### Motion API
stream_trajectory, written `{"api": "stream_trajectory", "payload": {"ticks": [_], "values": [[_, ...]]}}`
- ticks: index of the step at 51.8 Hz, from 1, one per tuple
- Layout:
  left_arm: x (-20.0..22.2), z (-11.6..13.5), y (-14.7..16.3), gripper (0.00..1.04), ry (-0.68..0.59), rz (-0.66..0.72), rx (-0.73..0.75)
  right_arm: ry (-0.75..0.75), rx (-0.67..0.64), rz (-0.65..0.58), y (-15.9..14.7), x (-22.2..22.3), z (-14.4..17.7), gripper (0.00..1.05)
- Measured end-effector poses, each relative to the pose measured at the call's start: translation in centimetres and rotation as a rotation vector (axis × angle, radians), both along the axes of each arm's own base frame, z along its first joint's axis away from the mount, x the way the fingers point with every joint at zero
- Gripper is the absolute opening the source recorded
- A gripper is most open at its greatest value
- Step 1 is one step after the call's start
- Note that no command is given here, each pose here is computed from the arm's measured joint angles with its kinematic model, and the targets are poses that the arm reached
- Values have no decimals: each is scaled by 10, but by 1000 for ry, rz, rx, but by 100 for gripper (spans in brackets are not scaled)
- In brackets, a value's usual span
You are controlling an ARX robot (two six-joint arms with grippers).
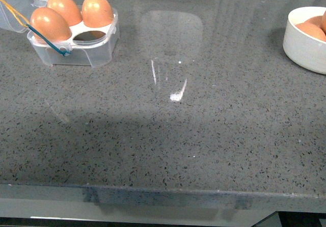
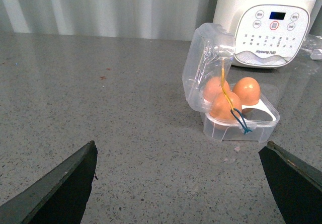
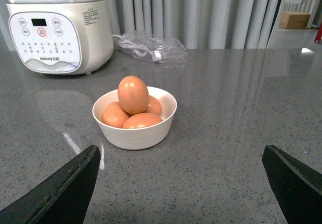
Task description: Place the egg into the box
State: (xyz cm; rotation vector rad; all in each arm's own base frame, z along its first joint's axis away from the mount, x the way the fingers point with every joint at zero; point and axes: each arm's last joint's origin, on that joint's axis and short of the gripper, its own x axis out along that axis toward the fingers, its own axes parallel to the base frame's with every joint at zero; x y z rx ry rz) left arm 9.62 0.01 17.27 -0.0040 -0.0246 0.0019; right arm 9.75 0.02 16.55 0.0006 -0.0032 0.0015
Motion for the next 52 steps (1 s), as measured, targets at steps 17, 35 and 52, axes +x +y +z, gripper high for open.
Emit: {"api": "stream_trajectory", "payload": {"ticks": [17,35,52], "values": [[0,0,0,98,0,0,0,0,0,0,0,0,0,98],[0,0,0,98,0,0,0,0,0,0,0,0,0,98],[0,0,0,98,0,0,0,0,0,0,0,0,0,98]]}}
